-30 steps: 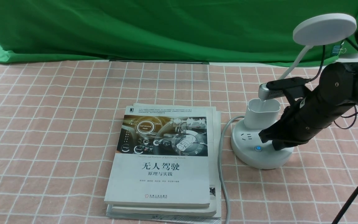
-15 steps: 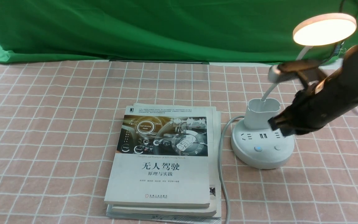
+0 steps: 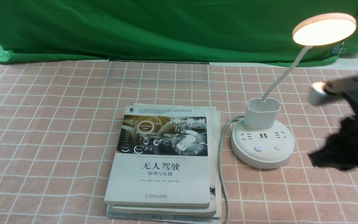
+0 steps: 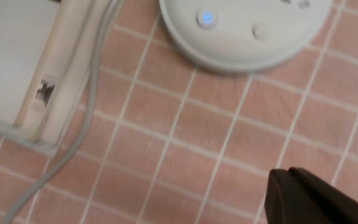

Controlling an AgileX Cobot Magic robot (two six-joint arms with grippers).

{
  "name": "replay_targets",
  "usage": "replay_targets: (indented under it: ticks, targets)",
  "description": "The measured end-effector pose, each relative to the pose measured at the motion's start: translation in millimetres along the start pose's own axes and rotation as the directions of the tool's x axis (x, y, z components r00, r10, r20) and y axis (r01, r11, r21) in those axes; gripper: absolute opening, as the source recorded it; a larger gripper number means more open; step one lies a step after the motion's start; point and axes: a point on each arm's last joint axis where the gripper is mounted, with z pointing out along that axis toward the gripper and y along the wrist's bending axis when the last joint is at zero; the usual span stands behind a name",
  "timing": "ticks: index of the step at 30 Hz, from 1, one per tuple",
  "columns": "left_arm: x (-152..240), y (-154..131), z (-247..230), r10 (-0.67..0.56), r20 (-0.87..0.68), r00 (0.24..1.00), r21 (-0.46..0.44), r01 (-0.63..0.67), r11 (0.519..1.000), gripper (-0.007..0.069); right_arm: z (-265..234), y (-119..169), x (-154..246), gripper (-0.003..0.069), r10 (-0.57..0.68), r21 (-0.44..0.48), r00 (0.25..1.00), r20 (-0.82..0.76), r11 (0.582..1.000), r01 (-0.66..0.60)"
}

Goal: Turn on the table lamp on the pink coffee tablecloth with your hand.

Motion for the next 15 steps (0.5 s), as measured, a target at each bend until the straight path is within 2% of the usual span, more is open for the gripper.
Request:
replay_targets:
  ticks: [3, 9, 15]
  targets:
    - [0, 0, 0, 0.000, 0.000, 1.000, 0.000, 0.000, 1.000, 0.0019, -23, 3, 25, 0.0033, 0.049, -0.001, 0.997, 0.063, 0.999, -0.049]
    - [0, 0, 0, 0.001, 0.000, 1.000, 0.000, -0.001, 1.000, 0.0019, -66, 8, 50, 0.0036, 0.158, -0.038, 0.968, 0.195, 0.987, -0.153]
    - [0, 0, 0, 0.001, 0.000, 1.000, 0.000, -0.001, 1.000, 0.0019, -95, 11, 62, 0.0048, 0.170, -0.062, 0.922, 0.348, 0.986, -0.158]
